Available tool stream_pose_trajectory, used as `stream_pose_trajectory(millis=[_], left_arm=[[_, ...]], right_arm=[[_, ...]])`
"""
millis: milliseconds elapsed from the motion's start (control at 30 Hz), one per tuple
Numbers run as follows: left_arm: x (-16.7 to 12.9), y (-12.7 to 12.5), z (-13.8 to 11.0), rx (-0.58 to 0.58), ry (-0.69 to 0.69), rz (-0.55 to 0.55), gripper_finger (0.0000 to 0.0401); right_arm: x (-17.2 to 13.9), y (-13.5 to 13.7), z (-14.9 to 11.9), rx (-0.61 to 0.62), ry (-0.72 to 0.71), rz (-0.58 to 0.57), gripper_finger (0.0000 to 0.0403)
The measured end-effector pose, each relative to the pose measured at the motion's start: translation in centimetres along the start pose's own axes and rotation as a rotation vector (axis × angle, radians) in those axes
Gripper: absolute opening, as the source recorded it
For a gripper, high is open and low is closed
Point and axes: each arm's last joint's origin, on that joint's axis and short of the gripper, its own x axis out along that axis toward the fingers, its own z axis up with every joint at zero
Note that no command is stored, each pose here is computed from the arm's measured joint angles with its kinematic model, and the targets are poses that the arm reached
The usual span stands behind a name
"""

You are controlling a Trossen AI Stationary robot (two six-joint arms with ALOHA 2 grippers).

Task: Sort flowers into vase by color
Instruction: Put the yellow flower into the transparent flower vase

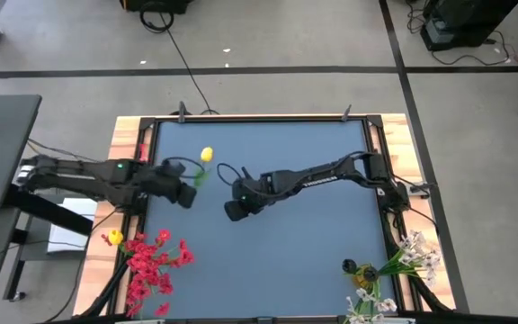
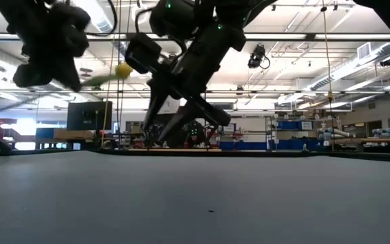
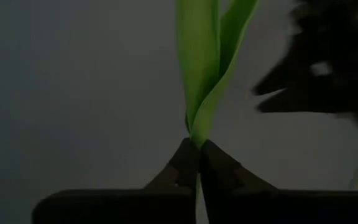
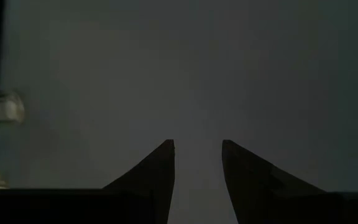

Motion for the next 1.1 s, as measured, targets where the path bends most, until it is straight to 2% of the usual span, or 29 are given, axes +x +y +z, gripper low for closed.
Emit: stream_pose_trajectory(millis=[100,200,433,500,567,700,800,967,1100], left_arm=[[-1.6,0.4,0.3,0.036,-0.018,-0.105,0.0011],[-3.3,0.6,0.4,0.129,-0.036,-0.214,0.0011],[-10.6,-0.5,1.6,0.548,-0.167,-0.467,0.0011],[-13.1,-0.6,1.9,0.685,-0.218,-0.503,0.0011],[-15.7,-0.6,2.3,0.774,-0.264,-0.516,0.0011],[-20.1,0.0,2.5,0.842,-0.313,-0.539,0.0011],[-23.2,0.5,2.4,0.895,-0.340,-0.627,0.0011],[-27.2,1.3,1.9,0.974,-0.377,-0.851,0.0011],[-28.3,1.4,1.2,1.061,-0.236,-1.110,0.0011]], right_arm=[[0.1,0.8,-0.7,0.024,-0.042,0.027,0.0142],[0.2,1.3,-1.2,0.062,-0.093,0.042,0.0142],[0.2,2.4,-2.3,0.146,-0.162,0.090,0.0142],[0.2,2.6,-2.6,0.163,-0.162,0.103,0.0142],[0.2,2.8,-2.8,0.178,-0.159,0.114,0.0142],[0.2,3.2,-3.6,0.220,-0.165,0.125,0.0142],[0.3,3.4,-4.3,0.247,-0.192,0.125,0.0142],[0.3,3.9,-5.7,0.297,-0.239,0.131,0.0142],[0.3,4.4,-6.6,0.338,-0.246,0.158,0.0142]])
